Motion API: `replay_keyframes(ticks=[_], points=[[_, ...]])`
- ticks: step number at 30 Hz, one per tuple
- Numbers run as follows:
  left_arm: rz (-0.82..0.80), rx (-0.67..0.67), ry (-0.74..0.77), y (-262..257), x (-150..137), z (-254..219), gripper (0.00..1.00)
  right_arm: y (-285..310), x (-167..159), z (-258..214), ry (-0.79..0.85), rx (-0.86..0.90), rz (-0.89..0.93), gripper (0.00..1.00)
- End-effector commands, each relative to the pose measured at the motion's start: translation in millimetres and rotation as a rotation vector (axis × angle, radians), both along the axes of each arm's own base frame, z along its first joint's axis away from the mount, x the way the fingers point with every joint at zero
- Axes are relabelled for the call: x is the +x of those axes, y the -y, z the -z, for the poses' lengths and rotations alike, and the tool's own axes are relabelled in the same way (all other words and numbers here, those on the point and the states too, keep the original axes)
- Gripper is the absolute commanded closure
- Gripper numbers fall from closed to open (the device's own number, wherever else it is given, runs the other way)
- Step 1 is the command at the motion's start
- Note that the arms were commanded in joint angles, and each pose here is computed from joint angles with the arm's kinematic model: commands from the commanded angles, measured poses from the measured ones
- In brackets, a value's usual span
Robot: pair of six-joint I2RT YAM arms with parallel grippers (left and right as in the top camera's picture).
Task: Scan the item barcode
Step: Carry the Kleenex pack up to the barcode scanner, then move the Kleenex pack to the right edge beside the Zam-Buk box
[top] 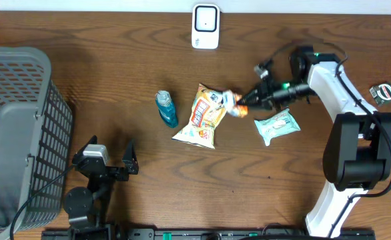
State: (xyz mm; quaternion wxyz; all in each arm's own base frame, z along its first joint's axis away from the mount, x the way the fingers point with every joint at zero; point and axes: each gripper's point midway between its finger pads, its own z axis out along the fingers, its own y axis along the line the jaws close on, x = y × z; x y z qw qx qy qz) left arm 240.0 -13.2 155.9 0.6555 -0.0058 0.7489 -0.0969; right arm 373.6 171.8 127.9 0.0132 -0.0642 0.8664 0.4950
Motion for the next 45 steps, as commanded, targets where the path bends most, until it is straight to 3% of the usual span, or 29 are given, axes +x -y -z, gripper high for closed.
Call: replay_keyframes(ticks=[1,7,15,25,30,37,45], points=[[0.02,0.0,-0.042,3.5,-1.3,14.2,0.02,-8.7,30.1,-4.5,0.238,-0.129,-0.022,0.99],[0.02,0.0,-0.042,3.5,-1.2,14.2,0.02,-50.2,87.3,-21.8,0.64,-0.194,-0.027,0.99],[0.02,0.0,-0.042,3.5,-1.2,14.1,0.02,-59.4,165.0,-40.0,1.104,-0.564,0.12,0.99],[0.02,0.0,-0.042,3.4,-1.2,14.1,0.02,-75.6,230.9,-42.7,1.448,-0.519,0.346,0.99],[0.02,0.0,-0.042,3.5,-1.2,14.1,0.02,-76.1,248.3,-25.2,1.543,-0.469,0.431,0.99],[0.02,0.0,-0.042,3.5,-1.3,14.2,0.02,-67.1,281.3,-27.8,1.467,-0.409,0.53,0.99],[0.02,0.0,-0.042,3.5,-1.2,14.1,0.02,-54.6,291.4,-39.0,1.447,-0.386,0.528,0.99]])
